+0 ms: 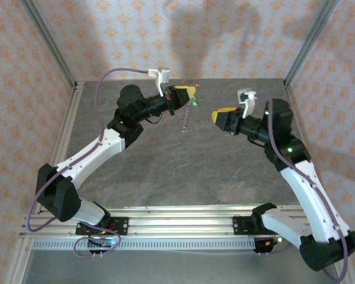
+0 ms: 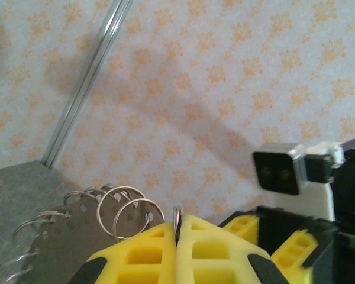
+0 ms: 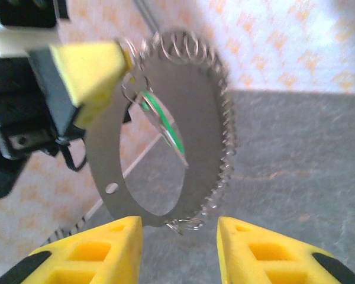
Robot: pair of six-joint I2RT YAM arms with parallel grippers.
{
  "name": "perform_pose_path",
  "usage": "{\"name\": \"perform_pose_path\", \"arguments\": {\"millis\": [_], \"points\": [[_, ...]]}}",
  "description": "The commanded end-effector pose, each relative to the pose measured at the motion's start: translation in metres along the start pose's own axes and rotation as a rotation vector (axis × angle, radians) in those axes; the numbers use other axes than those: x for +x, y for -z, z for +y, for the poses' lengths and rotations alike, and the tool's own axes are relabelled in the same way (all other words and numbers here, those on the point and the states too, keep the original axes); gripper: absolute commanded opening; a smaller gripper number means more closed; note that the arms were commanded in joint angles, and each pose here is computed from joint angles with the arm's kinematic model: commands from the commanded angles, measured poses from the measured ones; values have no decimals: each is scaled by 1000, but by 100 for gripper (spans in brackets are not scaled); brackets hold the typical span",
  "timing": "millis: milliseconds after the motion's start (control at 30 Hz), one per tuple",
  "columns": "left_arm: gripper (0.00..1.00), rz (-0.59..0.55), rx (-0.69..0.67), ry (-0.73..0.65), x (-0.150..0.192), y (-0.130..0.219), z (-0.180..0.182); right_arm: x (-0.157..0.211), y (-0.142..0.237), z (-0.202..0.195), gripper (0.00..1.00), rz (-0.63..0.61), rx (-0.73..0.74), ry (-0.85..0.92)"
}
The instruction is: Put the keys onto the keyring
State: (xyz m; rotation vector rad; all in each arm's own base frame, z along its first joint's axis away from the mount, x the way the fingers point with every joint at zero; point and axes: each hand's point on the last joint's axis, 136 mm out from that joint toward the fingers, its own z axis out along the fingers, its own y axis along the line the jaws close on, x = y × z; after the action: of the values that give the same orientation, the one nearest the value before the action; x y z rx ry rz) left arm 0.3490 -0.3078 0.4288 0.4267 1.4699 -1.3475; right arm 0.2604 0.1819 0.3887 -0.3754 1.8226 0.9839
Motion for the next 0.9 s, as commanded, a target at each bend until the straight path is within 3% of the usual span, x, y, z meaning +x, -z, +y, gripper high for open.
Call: {"name": "perform_pose_path", "arguments": {"millis": [0,167,433,867], "points": [[0,-102,48,-9,-24,0,-10,-34,15,7,37,-140,20,-6],[0,-160,84,39,-34,-1,-14,-80,11,15,36,-306,-40,-70],[0,-242,111,118,-44,-4,-17,-123,-10,27,32,-431,-247,-208],[0,-255,145,138,-45,-10,-24,-121,-35,48,29,-395,-354,-244]]}}
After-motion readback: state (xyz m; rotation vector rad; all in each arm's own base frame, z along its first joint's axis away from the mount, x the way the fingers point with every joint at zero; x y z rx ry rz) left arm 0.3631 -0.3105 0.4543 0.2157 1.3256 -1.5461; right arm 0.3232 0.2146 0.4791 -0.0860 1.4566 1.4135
